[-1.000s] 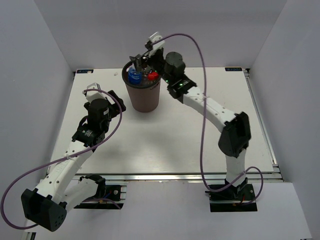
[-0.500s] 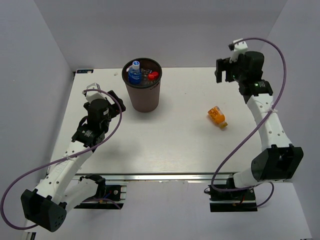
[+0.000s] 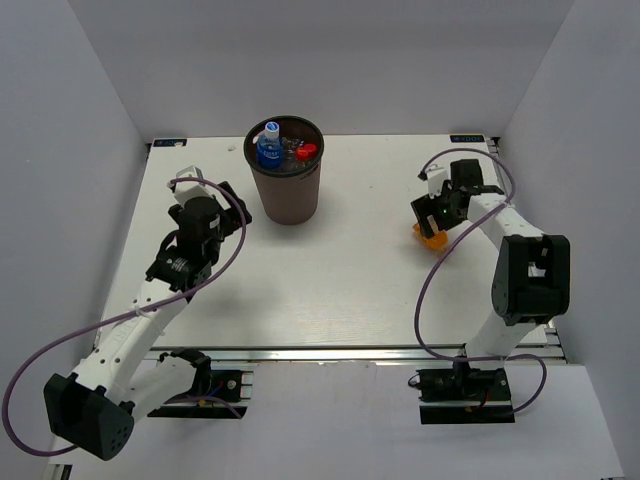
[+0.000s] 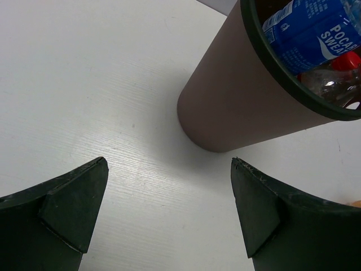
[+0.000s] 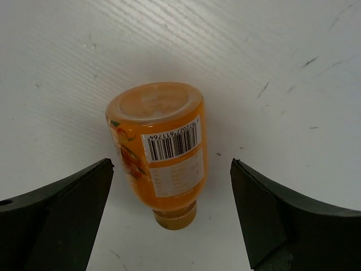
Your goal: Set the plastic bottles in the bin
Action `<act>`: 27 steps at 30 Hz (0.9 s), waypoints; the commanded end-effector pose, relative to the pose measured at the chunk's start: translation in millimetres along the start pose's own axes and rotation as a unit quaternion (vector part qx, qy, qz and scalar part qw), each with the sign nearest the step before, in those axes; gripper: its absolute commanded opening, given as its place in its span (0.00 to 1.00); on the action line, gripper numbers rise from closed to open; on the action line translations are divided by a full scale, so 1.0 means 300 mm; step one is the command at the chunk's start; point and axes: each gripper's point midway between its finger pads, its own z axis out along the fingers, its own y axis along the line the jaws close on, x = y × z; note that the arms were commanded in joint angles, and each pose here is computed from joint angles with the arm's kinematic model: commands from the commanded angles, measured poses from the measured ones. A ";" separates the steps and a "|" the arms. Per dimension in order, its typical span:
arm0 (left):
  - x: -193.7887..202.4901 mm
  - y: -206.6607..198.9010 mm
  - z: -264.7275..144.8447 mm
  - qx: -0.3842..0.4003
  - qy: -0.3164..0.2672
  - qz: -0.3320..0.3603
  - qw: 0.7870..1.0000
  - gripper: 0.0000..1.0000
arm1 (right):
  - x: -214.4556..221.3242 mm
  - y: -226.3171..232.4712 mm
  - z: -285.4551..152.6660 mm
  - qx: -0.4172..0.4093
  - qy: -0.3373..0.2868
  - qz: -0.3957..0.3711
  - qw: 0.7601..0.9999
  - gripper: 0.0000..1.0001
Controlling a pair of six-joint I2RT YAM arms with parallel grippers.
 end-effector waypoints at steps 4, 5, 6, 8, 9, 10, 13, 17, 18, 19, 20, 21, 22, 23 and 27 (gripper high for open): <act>-0.033 -0.009 -0.005 -0.001 -0.007 0.003 1.000 0.98 | 0.052 -0.003 0.074 -0.003 0.019 -0.011 1.000 0.85; -0.028 -0.010 -0.002 -0.001 -0.005 0.004 1.000 0.98 | 0.047 0.013 0.081 -0.018 0.015 -0.011 1.000 0.82; -0.027 -0.008 -0.001 -0.003 -0.004 0.004 1.000 0.98 | 0.042 0.017 0.090 -0.025 0.015 -0.011 1.000 0.76; -0.021 -0.006 0.003 -0.005 -0.001 0.006 1.000 0.98 | 0.016 0.031 0.091 -0.041 0.003 -0.008 0.999 0.69; -0.022 -0.006 0.004 -0.005 -0.001 0.006 1.000 0.98 | -0.004 0.031 0.085 -0.044 -0.005 -0.007 0.999 0.64; -0.023 -0.008 0.002 -0.005 -0.001 0.006 1.000 0.98 | -0.024 0.038 0.079 -0.050 -0.015 -0.008 0.999 0.61; -0.030 -0.010 0.003 -0.003 -0.005 0.004 1.000 0.98 | -0.126 0.061 0.019 -0.071 -0.065 -0.009 0.995 0.41; -0.031 -0.014 0.002 -0.001 -0.005 0.003 1.000 0.98 | -0.348 0.149 -0.148 -0.098 -0.151 -0.041 0.983 0.36; -0.032 -0.014 0.001 -0.001 -0.006 0.002 1.000 0.98 | -0.404 0.218 -0.179 -0.115 -0.167 -0.067 0.977 0.36; -0.034 -0.016 0.001 0.000 -0.006 0.002 1.000 0.98 | -0.497 0.246 -0.240 -0.112 -0.197 -0.087 0.970 0.36; -0.032 -0.012 0.000 -0.003 -0.006 0.002 1.000 0.98 | -0.546 0.265 -0.268 -0.098 -0.207 -0.094 0.969 0.36; -0.035 -0.009 -0.002 -0.004 -0.007 0.000 1.000 0.98 | -0.603 0.353 -0.290 -0.104 -0.220 -0.119 0.962 0.36; -0.036 -0.010 -0.005 -0.003 -0.008 0.000 1.000 0.98 | -0.697 0.360 -0.341 -0.078 -0.246 -0.126 0.958 0.36; -0.039 -0.008 -0.005 -0.004 -0.009 0.000 1.000 0.98 | -0.750 0.393 -0.370 -0.080 -0.264 -0.117 0.954 0.36; -0.047 -0.009 -0.014 -0.002 -0.012 -0.005 1.000 0.98 | -0.983 0.535 -0.479 -0.124 -0.359 -0.098 0.920 0.30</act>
